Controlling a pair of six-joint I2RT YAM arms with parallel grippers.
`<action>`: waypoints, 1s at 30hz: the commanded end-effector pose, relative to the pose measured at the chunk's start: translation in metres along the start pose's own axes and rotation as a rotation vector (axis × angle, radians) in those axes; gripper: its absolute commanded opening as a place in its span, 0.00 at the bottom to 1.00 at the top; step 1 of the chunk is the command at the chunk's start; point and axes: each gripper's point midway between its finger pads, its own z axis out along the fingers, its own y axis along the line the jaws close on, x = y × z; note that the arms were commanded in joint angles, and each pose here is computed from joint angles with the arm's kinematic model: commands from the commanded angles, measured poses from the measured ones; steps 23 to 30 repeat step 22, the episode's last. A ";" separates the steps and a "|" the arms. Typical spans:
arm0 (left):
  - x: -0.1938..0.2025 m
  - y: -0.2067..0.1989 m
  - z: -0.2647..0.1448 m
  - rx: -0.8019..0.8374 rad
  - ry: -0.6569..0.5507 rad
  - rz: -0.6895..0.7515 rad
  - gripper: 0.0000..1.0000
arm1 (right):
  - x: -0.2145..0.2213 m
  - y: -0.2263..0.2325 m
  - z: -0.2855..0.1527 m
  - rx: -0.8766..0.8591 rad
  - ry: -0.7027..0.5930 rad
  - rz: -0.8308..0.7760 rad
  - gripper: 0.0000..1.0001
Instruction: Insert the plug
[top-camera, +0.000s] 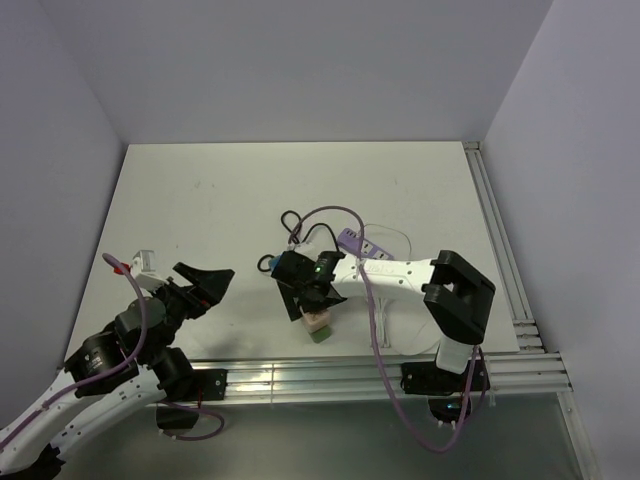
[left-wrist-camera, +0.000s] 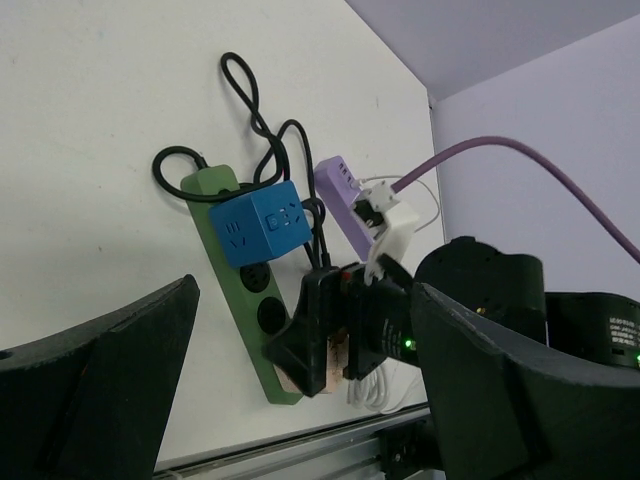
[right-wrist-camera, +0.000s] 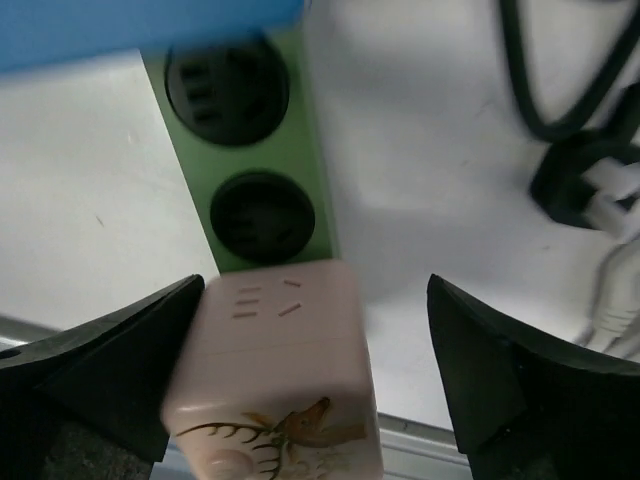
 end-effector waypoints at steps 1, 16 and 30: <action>0.000 -0.007 -0.002 0.026 0.009 -0.033 0.93 | -0.056 -0.008 -0.033 0.040 -0.203 0.073 1.00; 0.032 -0.013 0.010 0.047 0.124 -0.047 0.99 | -0.057 -0.075 -0.097 -0.099 -0.475 0.237 1.00; 0.059 -0.028 0.018 0.157 0.206 -0.088 1.00 | -0.042 -0.104 -0.101 -0.190 -0.656 0.330 1.00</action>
